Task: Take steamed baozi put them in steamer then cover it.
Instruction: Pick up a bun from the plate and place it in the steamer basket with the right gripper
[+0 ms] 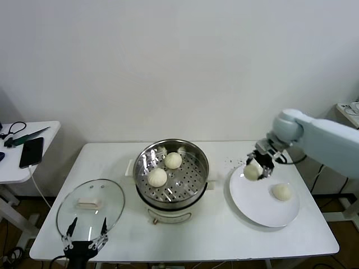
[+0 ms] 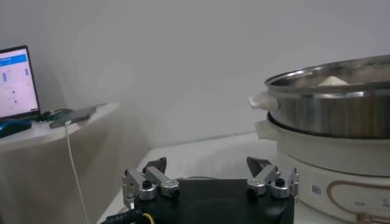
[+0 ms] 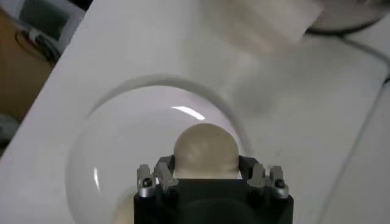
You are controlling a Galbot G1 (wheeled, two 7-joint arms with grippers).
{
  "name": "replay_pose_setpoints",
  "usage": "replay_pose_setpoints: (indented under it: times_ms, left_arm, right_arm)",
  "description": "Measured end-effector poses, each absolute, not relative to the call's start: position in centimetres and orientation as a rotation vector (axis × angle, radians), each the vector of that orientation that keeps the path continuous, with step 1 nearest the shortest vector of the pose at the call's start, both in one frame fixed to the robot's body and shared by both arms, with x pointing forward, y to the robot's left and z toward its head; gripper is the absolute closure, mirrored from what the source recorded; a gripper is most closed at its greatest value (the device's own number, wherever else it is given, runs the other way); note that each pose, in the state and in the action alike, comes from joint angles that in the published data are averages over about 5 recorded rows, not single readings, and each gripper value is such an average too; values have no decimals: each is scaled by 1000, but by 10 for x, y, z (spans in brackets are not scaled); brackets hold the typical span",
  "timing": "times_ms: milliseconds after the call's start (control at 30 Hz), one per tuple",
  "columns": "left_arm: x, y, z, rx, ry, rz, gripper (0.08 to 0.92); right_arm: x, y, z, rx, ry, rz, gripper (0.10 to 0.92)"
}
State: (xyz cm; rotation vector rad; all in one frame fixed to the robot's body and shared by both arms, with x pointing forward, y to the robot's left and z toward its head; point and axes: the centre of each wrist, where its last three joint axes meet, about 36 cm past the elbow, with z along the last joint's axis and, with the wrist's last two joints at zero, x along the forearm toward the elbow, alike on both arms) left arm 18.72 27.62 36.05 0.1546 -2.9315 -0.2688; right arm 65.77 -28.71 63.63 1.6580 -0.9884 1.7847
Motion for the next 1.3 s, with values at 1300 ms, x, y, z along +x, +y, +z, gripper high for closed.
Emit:
replay_pose_setpoints:
  times_ms: [1300]
  left_arm:
    - [190, 275, 363, 176, -2937, -206, 177]
  right_arm:
    - [606, 21, 620, 2236, 115, 2322, 318]
